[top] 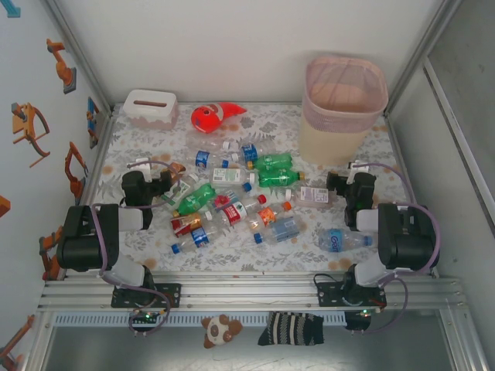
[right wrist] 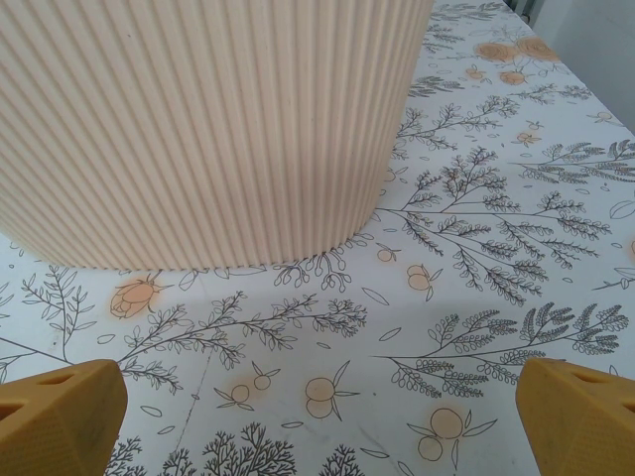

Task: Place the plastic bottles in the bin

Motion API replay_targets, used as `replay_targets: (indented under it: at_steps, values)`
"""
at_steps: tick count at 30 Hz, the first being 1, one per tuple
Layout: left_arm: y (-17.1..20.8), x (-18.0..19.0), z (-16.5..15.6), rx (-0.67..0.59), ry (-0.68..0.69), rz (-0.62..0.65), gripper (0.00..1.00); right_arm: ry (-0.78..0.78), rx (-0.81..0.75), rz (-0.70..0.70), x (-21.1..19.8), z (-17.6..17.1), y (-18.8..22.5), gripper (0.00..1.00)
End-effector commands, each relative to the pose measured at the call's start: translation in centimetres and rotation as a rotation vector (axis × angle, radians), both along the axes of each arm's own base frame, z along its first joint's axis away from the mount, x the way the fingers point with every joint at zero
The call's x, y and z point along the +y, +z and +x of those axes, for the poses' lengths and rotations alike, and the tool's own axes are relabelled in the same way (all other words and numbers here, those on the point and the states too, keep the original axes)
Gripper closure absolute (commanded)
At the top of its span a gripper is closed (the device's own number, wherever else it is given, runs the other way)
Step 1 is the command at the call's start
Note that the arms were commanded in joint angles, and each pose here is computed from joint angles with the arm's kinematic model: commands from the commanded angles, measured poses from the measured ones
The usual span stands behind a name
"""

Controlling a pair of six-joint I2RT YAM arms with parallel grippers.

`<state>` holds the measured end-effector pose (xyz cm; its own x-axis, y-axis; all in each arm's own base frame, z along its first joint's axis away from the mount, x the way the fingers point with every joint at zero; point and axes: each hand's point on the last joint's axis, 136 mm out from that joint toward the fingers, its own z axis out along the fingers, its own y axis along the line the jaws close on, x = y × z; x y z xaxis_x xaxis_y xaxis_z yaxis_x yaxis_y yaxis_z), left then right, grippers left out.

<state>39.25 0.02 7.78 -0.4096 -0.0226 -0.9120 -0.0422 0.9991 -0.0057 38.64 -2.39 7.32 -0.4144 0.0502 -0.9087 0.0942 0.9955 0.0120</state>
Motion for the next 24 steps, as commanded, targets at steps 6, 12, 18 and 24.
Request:
replay_targets:
  at_steps: [6, 12, 18, 24]
  values:
    - [0.5, 0.0, 0.4, -0.011, -0.005, -0.007, 0.03, -0.004, -0.048, -0.008, 0.0, 0.9, 1.5, 0.01]
    - [0.6, 0.0, 0.4, -0.014, -0.005, -0.007, 0.03, -0.004, -0.048, -0.008, -0.1, 0.9, 1.5, 0.01]
    - [2.0, 0.5, 0.5, 0.013, 0.028, 0.0, 0.03, -0.013, -0.037, -0.01, -0.2, 1.0, 2.5, 0.01]
    - [2.9, 0.9, 0.4, 0.037, 0.056, 0.02, 0.03, -0.028, -0.027, -0.007, -0.4, 0.9, 3.1, 0.02]
